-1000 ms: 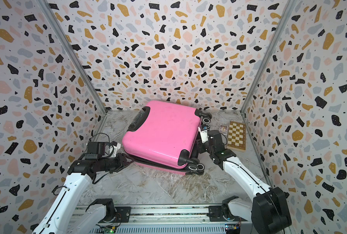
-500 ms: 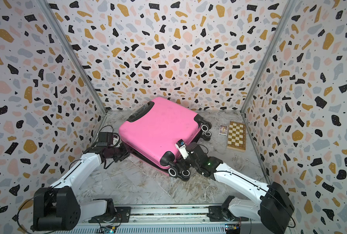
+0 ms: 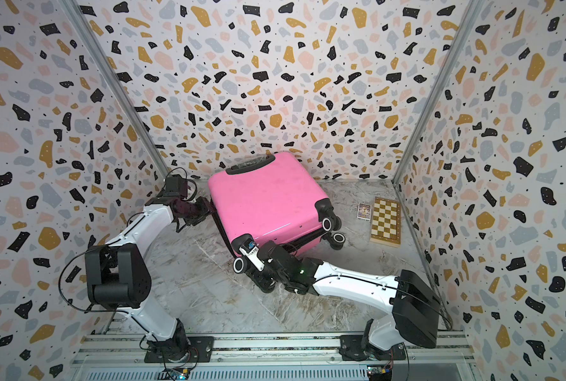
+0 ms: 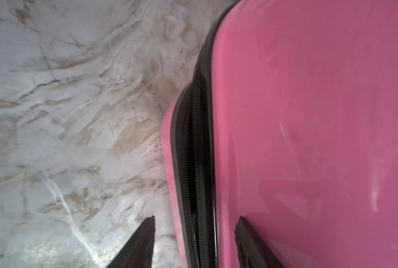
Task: Close the suitcase zippers
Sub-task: Adjust the suitcase at the center of the board.
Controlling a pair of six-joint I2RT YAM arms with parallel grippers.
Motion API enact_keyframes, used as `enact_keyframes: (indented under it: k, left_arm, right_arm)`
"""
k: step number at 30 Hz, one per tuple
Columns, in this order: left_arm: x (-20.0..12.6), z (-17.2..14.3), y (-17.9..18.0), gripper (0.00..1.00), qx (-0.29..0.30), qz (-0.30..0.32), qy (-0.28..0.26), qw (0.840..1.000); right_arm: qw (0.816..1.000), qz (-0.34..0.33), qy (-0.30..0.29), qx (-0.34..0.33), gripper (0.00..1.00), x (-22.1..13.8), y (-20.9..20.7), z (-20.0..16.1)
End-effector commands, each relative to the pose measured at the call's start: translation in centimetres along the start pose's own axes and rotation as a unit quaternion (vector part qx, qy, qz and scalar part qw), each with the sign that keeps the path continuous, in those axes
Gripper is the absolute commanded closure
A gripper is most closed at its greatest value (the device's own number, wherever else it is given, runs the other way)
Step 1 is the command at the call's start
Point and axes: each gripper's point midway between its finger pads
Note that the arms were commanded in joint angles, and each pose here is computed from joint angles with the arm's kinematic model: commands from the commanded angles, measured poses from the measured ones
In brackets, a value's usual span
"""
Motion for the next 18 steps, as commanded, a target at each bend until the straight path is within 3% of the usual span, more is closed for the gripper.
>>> enact_keyframes:
  k: [1,4,10,15,18]
  left_arm:
    - [-3.5,1.1,1.0,0.36,0.033,0.045,-0.030,0.998]
    - [-6.9,0.5,0.9,0.29,0.060,0.045,-0.051,0.996]
    - [-12.7,-5.0,0.4,0.22,0.088,-0.015,-0.036,0.995]
    - [-15.5,-10.1,0.1,0.19,0.089,-0.054,-0.018,0.994]
    - [-16.1,-12.9,-0.8,0.17,0.079,-0.097,0.011,0.992]
  right_arm:
    - [0.997,-0.061,-0.044,-0.004,0.49,-3.5,-3.5,3.4]
    - [0.995,-0.079,-0.057,0.020,0.48,-6.1,-7.1,3.5]
    - [0.982,-0.167,-0.075,0.044,0.42,-12.6,-16.4,2.1]
    - [0.952,-0.279,-0.032,0.119,0.42,-16.7,-26.1,-2.9]
    - [0.933,-0.318,0.007,0.171,0.44,-17.4,-30.6,-6.9]
Point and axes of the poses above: each gripper's point midway between its finger pads, its own x axis out along the fingers, its own y axis along the line the jaws close on, z = x × y, and after that the axes turned 15 degrees about -x, right-handed
